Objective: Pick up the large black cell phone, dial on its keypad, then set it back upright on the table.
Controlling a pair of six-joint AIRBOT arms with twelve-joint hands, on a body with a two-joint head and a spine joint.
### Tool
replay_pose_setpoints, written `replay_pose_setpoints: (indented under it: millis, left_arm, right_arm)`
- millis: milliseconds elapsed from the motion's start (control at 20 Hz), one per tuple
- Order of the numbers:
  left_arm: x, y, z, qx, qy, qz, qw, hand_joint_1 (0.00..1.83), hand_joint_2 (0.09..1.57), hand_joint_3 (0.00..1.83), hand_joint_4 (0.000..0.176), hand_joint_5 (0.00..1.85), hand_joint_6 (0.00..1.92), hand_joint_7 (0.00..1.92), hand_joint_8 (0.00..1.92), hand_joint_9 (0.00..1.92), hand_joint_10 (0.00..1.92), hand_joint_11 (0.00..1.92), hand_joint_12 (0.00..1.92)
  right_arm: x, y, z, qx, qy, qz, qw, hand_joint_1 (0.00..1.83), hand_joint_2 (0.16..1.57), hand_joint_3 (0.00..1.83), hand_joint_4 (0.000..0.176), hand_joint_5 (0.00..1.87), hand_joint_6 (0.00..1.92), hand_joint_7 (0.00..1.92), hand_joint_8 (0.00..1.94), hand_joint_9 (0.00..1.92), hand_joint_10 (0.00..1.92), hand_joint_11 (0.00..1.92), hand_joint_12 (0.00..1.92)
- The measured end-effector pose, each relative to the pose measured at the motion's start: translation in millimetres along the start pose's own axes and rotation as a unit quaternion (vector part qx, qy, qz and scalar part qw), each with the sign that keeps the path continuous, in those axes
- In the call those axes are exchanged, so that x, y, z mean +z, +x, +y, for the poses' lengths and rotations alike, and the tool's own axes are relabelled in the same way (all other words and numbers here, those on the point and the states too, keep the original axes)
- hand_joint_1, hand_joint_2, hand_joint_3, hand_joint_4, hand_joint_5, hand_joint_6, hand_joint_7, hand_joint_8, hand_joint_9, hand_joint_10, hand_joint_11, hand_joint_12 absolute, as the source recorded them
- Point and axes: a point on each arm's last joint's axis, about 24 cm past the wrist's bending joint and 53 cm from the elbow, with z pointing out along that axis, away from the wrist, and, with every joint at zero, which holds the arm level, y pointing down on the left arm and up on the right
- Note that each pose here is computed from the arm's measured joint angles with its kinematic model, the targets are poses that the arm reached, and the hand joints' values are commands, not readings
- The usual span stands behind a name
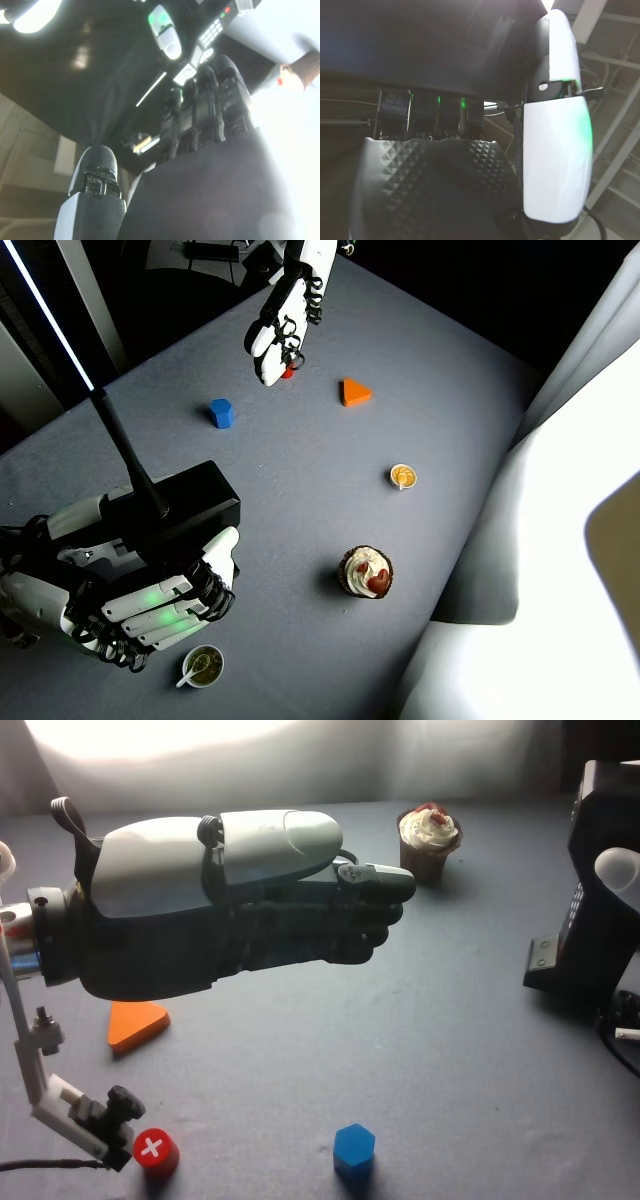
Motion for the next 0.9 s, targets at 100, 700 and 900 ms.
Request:
replay_pose_setpoints:
  millis: [100,700,900]
  left_arm:
    - [0.0,0.1,0.0,0.0,0.0,0.0,1.0,0.0,1.22,0.0,0.008,0.18,0.0,0.16,0.0,0.15,0.0,0.0,0.33]
    - [0.0,4.1,-1.5,0.01,0.003,0.009,0.9999,0.0,1.22,0.0,0.008,0.15,0.01,0.15,0.0,0.14,0.0,0.0,0.34]
    - [0.0,4.3,-1.5,0.014,0.003,0.009,0.9999,0.0,1.22,0.0,0.009,0.15,0.0,0.15,0.0,0.14,0.0,0.0,0.31]
  right_arm:
    - [-0.2,0.4,-0.8,0.003,0.0,0.001,1.0,1.36,1.16,0.0,0.0,0.9,0.98,0.79,1.27,0.87,1.33,0.92,1.14]
    - [-1.0,-1.3,-6.6,0.003,0.0,0.003,1.0,1.36,1.15,0.0,0.0,0.91,0.98,0.8,1.22,0.89,1.31,0.92,1.11]
    - [-2.2,-3.5,-8.5,0.0,0.001,0.002,1.0,1.36,1.16,0.0,0.0,0.9,0.99,0.8,1.24,0.86,1.35,0.89,1.14]
